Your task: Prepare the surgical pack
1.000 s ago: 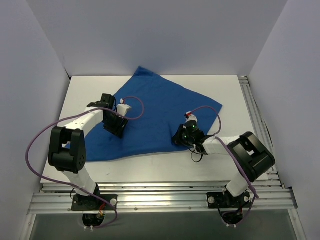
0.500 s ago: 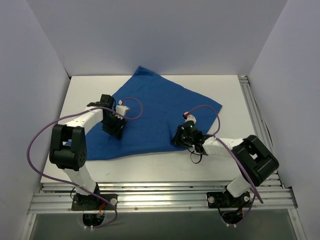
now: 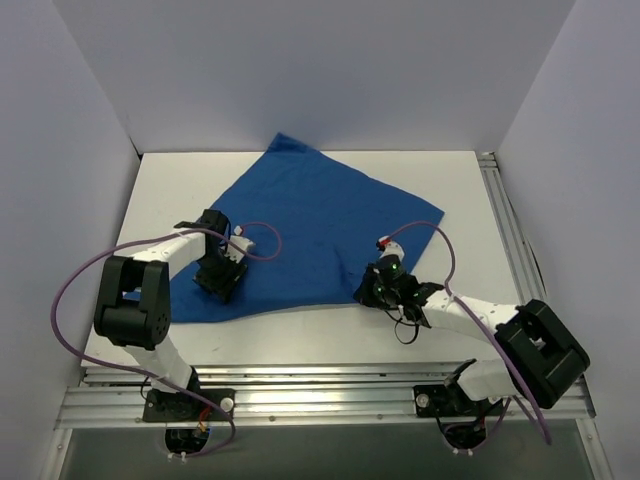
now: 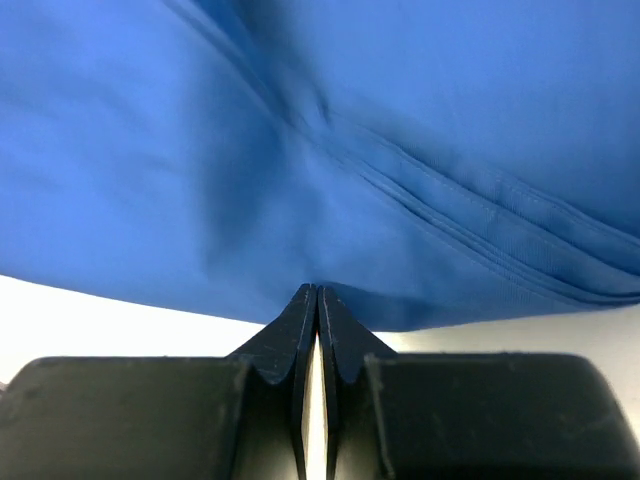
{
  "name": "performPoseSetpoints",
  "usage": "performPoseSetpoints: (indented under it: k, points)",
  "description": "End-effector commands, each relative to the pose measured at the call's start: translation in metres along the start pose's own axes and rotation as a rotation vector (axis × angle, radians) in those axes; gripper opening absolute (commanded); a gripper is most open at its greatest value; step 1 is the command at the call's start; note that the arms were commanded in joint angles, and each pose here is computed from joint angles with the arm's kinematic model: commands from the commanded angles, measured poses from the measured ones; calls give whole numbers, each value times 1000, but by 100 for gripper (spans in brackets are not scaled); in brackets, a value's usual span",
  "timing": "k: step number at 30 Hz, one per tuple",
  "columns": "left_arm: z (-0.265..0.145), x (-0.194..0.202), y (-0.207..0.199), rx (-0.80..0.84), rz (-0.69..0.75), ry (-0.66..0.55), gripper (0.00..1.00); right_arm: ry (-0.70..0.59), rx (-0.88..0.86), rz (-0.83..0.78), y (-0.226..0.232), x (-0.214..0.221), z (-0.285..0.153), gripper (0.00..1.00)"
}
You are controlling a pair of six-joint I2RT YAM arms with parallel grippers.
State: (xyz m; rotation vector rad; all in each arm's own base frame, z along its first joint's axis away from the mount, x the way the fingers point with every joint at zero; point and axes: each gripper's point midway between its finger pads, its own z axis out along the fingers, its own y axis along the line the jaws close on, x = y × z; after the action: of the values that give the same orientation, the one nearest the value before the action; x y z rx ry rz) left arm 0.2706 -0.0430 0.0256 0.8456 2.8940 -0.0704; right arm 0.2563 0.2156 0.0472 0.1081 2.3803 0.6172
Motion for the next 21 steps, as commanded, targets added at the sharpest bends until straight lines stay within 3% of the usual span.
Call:
performPoseSetpoints:
  k: [1,6,9,14,17,18,21]
  points:
    - [22,-1,13,-44,5,27,63,60,3,66,-16,25,12,0]
    - [17,-12,15,-46,4,-10,63,94,38,78,-35,28,15,0]
    - [-4,-19,11,-32,13,-68,64,64,50,35,-29,4,5,0]
    - [-59,-36,9,18,-11,-215,65,-98,8,55,-18,-75,-32,0]
    - [-93,-36,29,-2,-102,-321,71,-171,32,49,-28,-110,-53,15]
    - [-106,-29,50,-48,-169,-360,73,-193,83,74,-47,-121,-59,30]
    - [-117,-11,84,-141,-279,-374,79,-252,141,120,-86,-153,-70,52]
